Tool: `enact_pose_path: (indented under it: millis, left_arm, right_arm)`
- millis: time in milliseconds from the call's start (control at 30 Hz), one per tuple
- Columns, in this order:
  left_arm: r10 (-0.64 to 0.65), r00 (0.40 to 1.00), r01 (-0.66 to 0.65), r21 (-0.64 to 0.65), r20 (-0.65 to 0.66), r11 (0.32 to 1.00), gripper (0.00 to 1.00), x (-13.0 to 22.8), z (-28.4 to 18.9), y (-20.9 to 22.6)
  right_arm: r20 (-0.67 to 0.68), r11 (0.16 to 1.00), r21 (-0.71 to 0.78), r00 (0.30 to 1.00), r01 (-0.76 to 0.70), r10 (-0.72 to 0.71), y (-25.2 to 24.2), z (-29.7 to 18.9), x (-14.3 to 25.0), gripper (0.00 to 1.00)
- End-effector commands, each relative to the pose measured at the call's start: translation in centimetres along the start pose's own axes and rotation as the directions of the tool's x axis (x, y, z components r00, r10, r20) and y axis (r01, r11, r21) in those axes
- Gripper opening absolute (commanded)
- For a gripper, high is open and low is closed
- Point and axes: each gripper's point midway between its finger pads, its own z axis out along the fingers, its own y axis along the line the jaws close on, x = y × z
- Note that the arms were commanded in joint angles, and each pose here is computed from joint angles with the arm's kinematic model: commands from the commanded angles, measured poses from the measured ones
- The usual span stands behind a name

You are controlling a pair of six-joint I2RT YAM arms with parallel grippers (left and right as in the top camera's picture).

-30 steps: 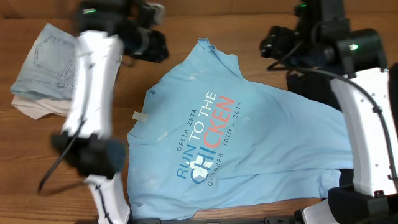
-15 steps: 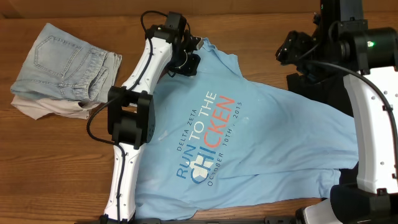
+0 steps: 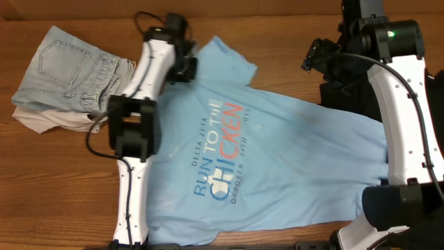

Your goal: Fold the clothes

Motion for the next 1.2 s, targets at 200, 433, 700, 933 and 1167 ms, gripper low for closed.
enact_pose_path:
  millis: [200,433,700,933,1167]
  left_arm:
    - [-0.394,0.917,0.399,-0.139,0.061,0.906,0.04,2.3,-3.0,21.3]
    - [-0.348,0.909,0.351,0.03,0.228,0.936,0.04,-1.8,-10.8,21.7]
    - [-0.231,0.92,0.23,0.039,0.318,0.972,0.05,-3.0,-18.4,17.5]
    - [-0.155,0.943,0.141,0.068,0.294,0.988,0.06,-1.1,-22.4,11.9]
    - [-0.047,0.888,0.034,0.036,0.457,0.999,0.07,-0.7,-31.4,6.5]
  right_arm:
    - [0.005,0.986,0.165,1.0,0.004,-0.005,-2.3,3.9,-1.8,0.79]
    - [-0.054,0.979,0.197,0.997,0.056,-0.046,-2.5,9.1,-2.7,0.62]
    - [-0.187,0.967,0.243,0.982,0.079,-0.033,-3.8,15.3,-1.5,0.19]
    - [-0.366,0.987,0.128,0.93,0.094,-0.041,-2.8,20.3,1.6,0.09]
    - [-0.393,0.991,0.11,0.919,0.079,-0.03,-3.3,23.8,2.7,0.15]
